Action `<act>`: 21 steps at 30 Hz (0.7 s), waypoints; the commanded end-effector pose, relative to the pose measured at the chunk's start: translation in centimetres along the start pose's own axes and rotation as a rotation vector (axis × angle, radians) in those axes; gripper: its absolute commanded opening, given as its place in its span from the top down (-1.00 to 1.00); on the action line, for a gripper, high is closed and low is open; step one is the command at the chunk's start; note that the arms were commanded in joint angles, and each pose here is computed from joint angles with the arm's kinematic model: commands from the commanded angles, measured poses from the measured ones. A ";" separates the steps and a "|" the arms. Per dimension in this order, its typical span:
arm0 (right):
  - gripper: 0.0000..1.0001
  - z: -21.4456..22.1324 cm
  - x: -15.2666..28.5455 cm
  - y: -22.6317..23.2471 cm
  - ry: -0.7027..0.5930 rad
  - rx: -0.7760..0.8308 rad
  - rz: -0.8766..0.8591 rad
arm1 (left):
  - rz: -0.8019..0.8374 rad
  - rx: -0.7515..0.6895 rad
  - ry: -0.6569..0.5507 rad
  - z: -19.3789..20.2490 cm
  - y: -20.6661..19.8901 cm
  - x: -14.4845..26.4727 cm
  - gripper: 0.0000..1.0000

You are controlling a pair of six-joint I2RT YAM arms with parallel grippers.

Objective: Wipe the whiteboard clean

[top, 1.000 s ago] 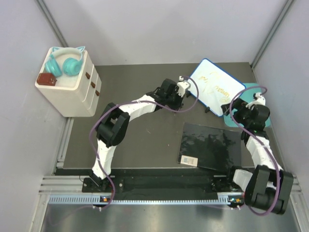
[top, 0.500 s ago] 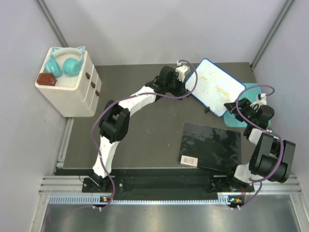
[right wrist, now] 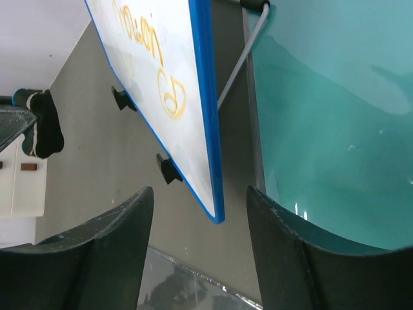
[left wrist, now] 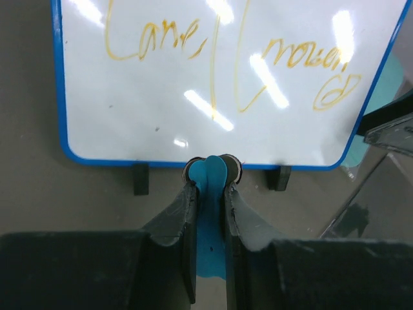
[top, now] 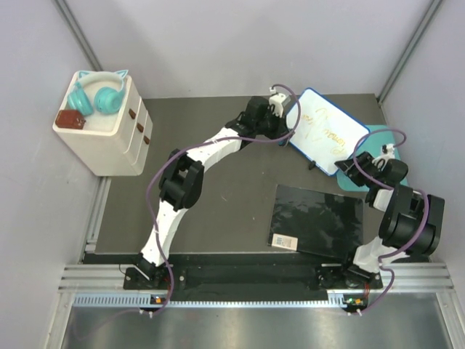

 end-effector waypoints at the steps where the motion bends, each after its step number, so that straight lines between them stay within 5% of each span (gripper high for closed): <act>1: -0.15 -2.3 -0.9 -0.1 -0.040 0.034 -0.003 | 0.140 0.023 -0.177 -3.8 -2.1 -0.5 1.00; 21: 0.38 -1.6 -4.0 0.1 0.115 -0.069 -0.096 | 0.043 0.159 -0.324 -5.1 -1.2 -1.2 1.00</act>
Point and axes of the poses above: each gripper's point midway between its finger pads, its own x axis back along the fingers, its own y axis along the line the jaws close on, z = x × y, the point moved 8 cm from there along x, back along the fingers, and after that the axes turned 1 degree about x, right-handed, at the moved point
